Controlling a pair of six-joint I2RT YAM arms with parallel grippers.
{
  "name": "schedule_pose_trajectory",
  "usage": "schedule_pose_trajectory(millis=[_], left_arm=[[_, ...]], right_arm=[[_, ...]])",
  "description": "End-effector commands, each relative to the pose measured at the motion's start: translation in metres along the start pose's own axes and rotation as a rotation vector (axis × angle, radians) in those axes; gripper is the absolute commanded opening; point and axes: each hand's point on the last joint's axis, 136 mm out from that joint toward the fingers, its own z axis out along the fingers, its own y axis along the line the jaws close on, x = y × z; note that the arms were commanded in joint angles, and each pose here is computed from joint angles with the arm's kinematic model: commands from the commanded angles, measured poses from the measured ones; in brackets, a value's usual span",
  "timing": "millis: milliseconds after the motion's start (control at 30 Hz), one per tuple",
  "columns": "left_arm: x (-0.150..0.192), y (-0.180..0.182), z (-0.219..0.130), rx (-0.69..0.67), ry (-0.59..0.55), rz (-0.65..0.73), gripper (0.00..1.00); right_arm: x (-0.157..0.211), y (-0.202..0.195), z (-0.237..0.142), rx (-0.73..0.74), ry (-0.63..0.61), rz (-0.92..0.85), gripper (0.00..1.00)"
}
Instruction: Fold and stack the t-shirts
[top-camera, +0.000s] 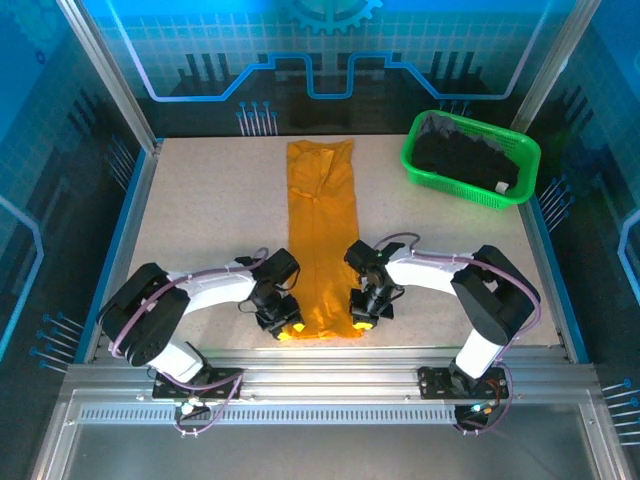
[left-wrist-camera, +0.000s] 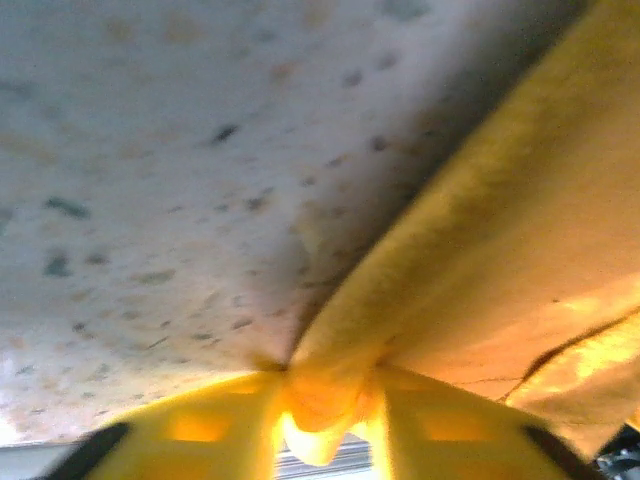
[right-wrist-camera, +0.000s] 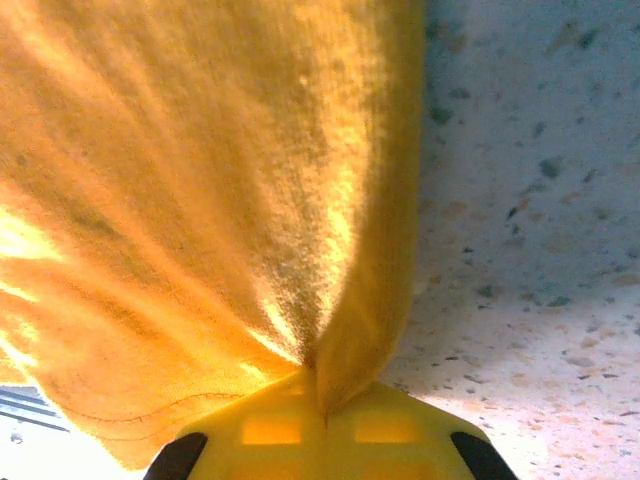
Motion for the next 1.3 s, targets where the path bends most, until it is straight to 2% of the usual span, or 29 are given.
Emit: schedule_pose_trajectory(millis=[0, 100, 200, 333, 433, 633, 733, 833, 1033, 1267], left_arm=[[-0.005, -0.002, 0.019, 0.014, -0.041, 0.064, 0.00], [0.003, 0.002, 0.010, 0.035, -0.049, 0.076, 0.00], [0.015, -0.003, -0.010, 0.089, -0.054, 0.106, 0.00], [0.025, -0.030, -0.053, 0.212, -0.108, 0.150, 0.00], [0.014, -0.057, -0.090, 0.328, -0.189, 0.143, 0.00], [-0.047, -0.106, -0.146, 0.517, -0.340, 0.078, 0.00], [-0.084, -0.125, -0.174, 0.559, -0.419, 0.059, 0.00], [-0.120, -0.144, -0.192, 0.596, -0.447, 0.040, 0.00], [-0.180, -0.175, -0.199, 0.609, -0.445, 0.035, 0.00], [-0.233, -0.183, -0.184, 0.581, -0.445, -0.020, 0.00]], right_arm=[[0.015, 0.002, -0.001, -0.008, 0.022, -0.016, 0.00], [0.026, -0.005, -0.002, 0.002, 0.040, -0.031, 0.00], [0.038, 0.002, -0.017, -0.032, 0.047, -0.058, 0.00], [0.038, 0.023, -0.057, -0.104, 0.003, -0.092, 0.00], [0.024, 0.038, -0.088, -0.152, -0.049, -0.093, 0.00], [-0.040, 0.059, -0.130, -0.206, -0.155, -0.052, 0.00], [-0.083, 0.063, -0.148, -0.213, -0.220, -0.018, 0.00], [-0.123, 0.067, -0.161, -0.241, -0.253, 0.018, 0.00], [-0.190, 0.076, -0.170, -0.253, -0.285, 0.058, 0.00], [-0.246, 0.072, -0.157, -0.266, -0.276, 0.125, 0.00]])
